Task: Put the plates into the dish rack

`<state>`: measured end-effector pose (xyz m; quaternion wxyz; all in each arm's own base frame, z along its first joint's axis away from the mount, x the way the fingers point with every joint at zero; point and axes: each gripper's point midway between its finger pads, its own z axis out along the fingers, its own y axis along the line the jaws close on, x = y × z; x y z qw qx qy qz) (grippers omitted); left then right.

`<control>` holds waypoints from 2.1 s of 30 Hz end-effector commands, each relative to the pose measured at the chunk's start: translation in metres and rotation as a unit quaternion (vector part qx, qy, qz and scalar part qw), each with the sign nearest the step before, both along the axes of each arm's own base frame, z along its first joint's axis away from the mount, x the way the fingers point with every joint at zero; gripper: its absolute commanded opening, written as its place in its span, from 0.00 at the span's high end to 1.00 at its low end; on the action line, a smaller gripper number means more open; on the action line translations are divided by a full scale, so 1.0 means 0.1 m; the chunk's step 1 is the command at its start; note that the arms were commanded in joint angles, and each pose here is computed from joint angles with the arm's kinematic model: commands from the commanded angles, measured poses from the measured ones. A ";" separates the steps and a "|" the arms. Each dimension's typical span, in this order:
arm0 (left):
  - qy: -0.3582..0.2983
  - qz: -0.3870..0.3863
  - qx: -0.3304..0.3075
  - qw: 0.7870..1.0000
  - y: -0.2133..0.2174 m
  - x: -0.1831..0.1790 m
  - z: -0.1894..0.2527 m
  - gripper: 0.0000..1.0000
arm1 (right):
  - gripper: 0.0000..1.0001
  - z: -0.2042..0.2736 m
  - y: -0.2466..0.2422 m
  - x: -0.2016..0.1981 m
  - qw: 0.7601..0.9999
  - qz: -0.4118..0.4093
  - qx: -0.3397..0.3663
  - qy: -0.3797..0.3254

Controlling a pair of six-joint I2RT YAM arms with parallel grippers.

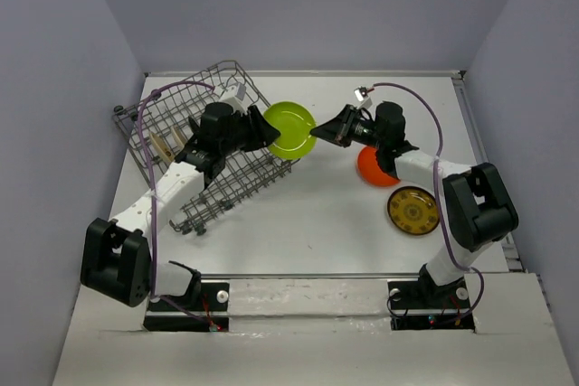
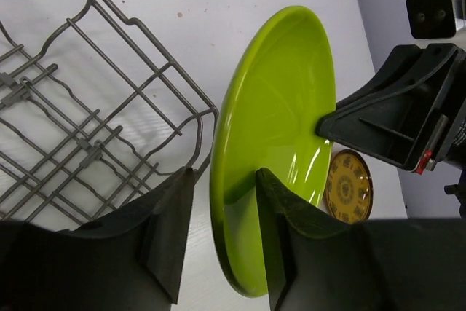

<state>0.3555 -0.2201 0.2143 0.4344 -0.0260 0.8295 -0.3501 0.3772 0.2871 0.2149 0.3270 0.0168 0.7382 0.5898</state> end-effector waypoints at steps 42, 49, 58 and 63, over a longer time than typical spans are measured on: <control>-0.001 0.453 0.389 0.802 1.69 0.76 0.09 0.95 | 0.15 -0.12 -0.15 -0.82 0.998 0.025 -0.043 -0.039; 0.004 0.450 0.402 0.797 1.70 0.91 0.00 0.95 | 0.15 -0.13 -0.12 -0.84 0.998 0.031 -0.044 -0.038; 0.013 0.445 0.409 0.796 1.74 1.07 -0.19 0.95 | 0.15 0.00 -0.09 -0.84 0.998 0.039 -0.032 -0.047; 0.018 0.433 0.406 0.805 1.71 1.09 -0.35 0.95 | 0.15 0.05 -0.05 -0.88 0.997 0.051 -0.025 -0.049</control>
